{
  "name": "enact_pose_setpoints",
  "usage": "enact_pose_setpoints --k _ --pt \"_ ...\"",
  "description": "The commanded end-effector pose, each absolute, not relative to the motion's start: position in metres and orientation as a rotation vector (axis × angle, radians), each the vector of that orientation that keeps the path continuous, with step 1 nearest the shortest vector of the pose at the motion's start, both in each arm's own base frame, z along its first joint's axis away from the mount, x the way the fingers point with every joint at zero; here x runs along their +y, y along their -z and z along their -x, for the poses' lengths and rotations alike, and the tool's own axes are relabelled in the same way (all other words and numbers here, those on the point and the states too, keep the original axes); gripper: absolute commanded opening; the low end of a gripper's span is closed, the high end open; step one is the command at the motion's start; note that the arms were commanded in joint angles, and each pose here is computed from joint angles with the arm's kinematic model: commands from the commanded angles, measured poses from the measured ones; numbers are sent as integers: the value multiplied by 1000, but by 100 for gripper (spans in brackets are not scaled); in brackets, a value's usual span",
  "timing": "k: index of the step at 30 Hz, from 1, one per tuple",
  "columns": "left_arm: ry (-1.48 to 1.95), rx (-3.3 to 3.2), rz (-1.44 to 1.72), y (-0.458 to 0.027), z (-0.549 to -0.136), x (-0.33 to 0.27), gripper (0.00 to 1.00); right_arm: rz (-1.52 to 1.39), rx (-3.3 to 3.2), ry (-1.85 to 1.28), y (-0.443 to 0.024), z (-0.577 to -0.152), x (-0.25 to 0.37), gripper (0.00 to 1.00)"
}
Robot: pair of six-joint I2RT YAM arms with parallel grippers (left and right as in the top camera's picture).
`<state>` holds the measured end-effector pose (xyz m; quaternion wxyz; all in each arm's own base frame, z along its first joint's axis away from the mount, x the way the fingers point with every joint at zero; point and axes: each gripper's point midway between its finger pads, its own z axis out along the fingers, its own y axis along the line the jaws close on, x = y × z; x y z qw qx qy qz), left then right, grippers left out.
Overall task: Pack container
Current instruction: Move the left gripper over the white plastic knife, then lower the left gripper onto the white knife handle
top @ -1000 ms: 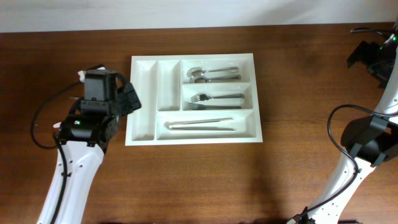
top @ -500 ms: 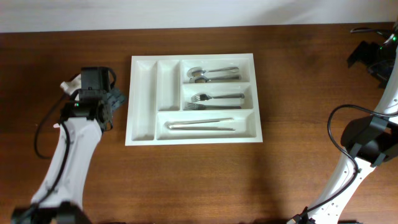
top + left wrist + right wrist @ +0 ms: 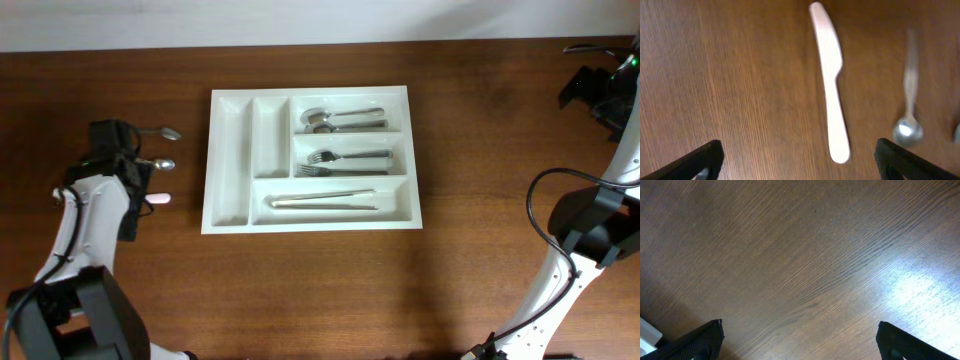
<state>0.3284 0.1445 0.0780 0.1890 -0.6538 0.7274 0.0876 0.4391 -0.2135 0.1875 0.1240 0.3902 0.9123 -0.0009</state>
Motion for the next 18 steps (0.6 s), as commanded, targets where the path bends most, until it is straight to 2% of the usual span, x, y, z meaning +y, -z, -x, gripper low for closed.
enact_pose_setpoints --k 1,3,11,18 --pt "-163 2037 1970 -57 -328 143 84 -1111 2625 3 -205 -439 -211 99" --pt "-155 2053 1997 -48 -327 141 77 -1111 2625 3 -205 -439 -211 99" --pt "-39 2136 2106 -15 -328 119 79 -1111 2625 3 -205 -439 -211 99" --pt "-1 2076 2101 -16 -340 123 78 -1111 2625 3 -205 -439 -211 99"
